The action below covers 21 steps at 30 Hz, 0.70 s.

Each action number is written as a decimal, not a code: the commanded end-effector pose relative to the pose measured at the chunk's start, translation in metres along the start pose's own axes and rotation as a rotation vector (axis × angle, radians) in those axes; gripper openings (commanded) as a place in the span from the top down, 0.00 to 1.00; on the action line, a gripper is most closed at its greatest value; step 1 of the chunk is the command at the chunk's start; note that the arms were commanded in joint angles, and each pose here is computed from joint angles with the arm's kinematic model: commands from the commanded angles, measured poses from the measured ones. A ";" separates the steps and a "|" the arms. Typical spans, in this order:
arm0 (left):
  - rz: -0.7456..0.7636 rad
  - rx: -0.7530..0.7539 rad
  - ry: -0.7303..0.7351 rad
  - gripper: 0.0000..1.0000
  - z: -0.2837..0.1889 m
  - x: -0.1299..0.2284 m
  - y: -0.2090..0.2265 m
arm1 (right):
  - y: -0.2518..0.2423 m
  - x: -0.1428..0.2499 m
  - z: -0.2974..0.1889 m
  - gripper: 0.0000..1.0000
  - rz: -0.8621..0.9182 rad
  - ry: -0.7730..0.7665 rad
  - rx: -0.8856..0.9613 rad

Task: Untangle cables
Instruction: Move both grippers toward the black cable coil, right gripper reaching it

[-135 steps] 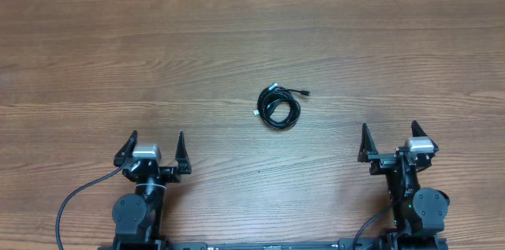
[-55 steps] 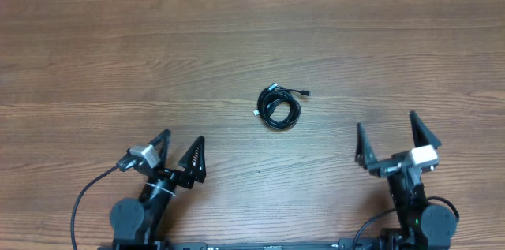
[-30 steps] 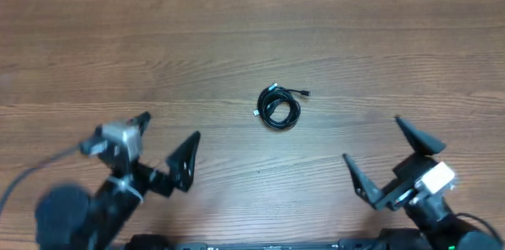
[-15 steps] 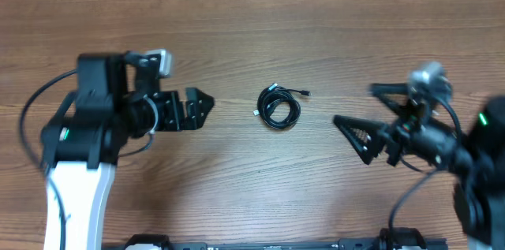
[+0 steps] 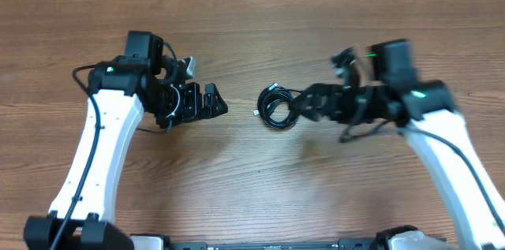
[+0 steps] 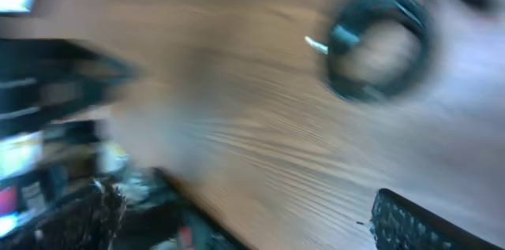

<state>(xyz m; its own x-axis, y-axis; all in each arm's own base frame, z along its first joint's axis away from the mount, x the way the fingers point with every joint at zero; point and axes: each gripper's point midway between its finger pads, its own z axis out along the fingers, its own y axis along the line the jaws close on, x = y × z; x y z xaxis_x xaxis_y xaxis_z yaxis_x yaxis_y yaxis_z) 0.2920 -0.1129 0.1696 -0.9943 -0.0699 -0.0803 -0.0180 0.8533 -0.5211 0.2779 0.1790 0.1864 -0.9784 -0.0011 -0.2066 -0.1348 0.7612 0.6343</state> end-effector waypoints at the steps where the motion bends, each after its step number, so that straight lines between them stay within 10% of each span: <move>1: 0.011 -0.022 0.016 0.00 0.006 -0.005 0.004 | -0.043 -0.002 0.031 0.00 0.100 0.017 0.287; 21: -0.031 -0.032 0.092 0.00 0.020 0.001 0.013 | -0.111 -0.023 0.119 0.35 0.538 -0.059 0.487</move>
<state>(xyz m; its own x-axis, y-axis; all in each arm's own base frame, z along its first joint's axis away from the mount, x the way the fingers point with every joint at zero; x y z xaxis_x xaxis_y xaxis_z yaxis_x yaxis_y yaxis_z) 0.2887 -0.1110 0.1432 -0.9968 -0.0704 0.0377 -0.0798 0.8642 -0.4967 0.3332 0.1705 0.0350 -0.8930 0.4500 -0.0064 0.4322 0.8615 0.2667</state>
